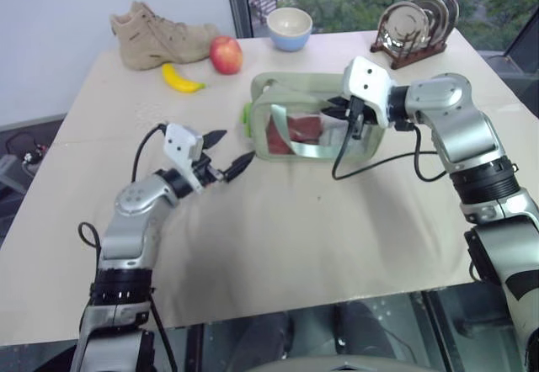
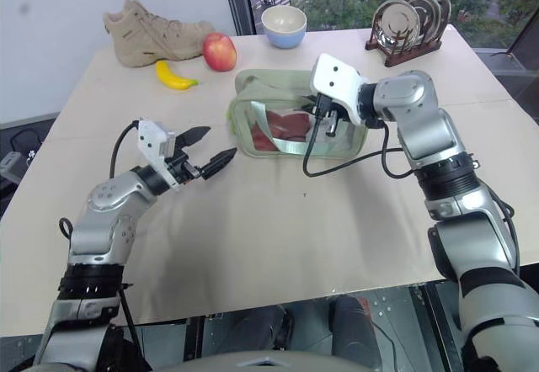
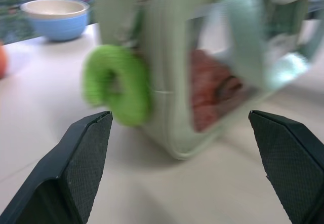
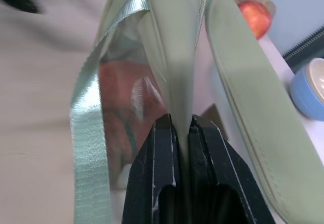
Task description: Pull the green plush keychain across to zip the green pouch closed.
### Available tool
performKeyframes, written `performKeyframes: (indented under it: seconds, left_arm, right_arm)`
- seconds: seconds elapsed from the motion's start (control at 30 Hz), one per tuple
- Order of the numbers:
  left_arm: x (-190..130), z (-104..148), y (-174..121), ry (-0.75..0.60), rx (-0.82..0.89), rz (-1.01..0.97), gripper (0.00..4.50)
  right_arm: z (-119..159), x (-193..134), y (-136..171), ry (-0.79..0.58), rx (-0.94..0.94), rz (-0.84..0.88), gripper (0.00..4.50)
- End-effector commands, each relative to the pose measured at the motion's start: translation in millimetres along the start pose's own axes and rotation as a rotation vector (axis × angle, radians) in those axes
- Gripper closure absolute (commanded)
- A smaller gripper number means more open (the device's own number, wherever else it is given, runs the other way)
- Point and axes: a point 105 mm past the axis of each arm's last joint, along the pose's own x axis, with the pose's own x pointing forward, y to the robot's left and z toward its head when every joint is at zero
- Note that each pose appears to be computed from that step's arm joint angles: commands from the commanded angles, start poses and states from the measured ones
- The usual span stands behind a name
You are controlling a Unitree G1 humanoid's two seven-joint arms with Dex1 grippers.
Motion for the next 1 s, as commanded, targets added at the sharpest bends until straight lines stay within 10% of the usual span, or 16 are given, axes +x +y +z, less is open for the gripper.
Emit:
performKeyframes:
  seconds: [0.03, 0.77, 1.0]
  left_arm:
    - [7, 7, 11, -0.008, 0.025, 0.043, 0.00]
    - [35, 1, 14, -0.018, 0.426, 0.157, 0.00]
    - [49, -3, -2, -0.053, 0.477, 0.141, 2.53]
  right_arm:
    - [19, -8, 2, -0.049, -0.061, 0.005, 4.40]
    - [16, -18, 15, -0.029, -0.089, 0.038, 4.40]
    - [14, -18, 19, -0.026, -0.076, 0.046, 4.50]
